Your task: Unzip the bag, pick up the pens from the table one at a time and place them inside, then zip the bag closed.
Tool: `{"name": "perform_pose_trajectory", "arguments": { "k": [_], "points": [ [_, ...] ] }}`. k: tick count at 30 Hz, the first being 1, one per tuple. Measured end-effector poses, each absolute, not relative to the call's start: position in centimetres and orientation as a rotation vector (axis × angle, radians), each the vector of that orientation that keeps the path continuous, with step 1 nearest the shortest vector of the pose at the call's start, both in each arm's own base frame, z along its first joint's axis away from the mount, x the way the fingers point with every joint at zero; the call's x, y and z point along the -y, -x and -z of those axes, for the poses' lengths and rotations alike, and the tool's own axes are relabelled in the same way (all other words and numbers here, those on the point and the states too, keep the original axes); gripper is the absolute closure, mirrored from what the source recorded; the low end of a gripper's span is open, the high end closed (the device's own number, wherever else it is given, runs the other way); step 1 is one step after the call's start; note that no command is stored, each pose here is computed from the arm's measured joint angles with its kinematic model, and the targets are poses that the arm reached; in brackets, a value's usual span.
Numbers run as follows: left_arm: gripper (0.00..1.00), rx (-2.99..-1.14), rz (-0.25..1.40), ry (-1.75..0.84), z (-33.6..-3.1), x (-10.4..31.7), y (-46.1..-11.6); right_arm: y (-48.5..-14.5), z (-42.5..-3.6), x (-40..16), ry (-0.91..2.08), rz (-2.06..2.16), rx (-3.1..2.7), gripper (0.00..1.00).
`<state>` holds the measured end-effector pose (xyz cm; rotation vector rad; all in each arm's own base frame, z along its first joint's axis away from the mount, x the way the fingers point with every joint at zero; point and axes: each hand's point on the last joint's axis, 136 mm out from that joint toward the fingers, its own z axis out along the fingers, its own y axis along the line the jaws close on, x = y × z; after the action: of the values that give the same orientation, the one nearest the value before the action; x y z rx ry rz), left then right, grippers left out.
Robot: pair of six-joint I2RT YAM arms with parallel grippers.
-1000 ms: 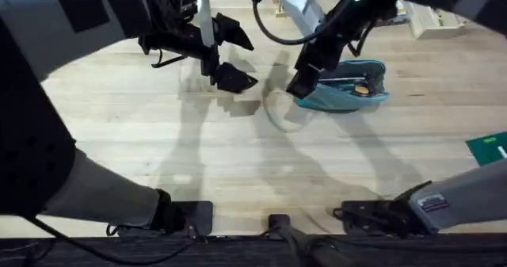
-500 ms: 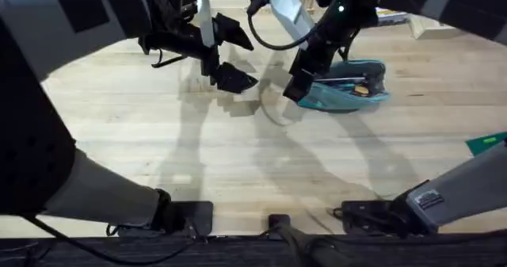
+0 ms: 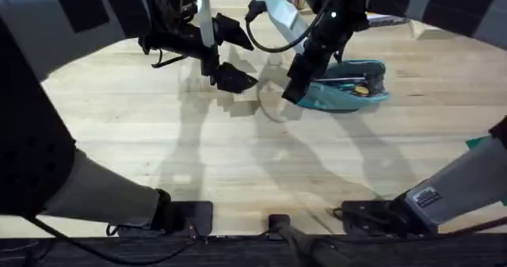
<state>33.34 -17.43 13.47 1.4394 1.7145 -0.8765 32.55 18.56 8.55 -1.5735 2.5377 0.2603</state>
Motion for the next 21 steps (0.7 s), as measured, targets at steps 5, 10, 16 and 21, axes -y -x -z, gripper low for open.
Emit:
{"name": "perform_pose_trajectory", "arguments": {
  "k": [5,10,16,21],
  "points": [
    [0.054,-1.714,0.876,-1.439,-13.47,17.43,-33.34,-32.59,-8.55,-18.58,1.573,-0.26,-2.536,0.192],
    [0.054,-1.714,0.876,-1.439,-13.47,17.43,-33.34,-32.59,-8.55,-18.58,1.574,-0.26,-2.536,0.335],
    [0.054,-1.715,0.877,-1.439,-13.46,17.42,-33.34,-32.59,-8.56,-18.58,1.578,-0.259,-2.532,0.59],
    [0.054,-1.714,0.876,-1.439,-13.47,17.43,-33.34,-32.97,-8.6,-18.72,1.575,-0.252,-2.515,0.954]
  ]
}}
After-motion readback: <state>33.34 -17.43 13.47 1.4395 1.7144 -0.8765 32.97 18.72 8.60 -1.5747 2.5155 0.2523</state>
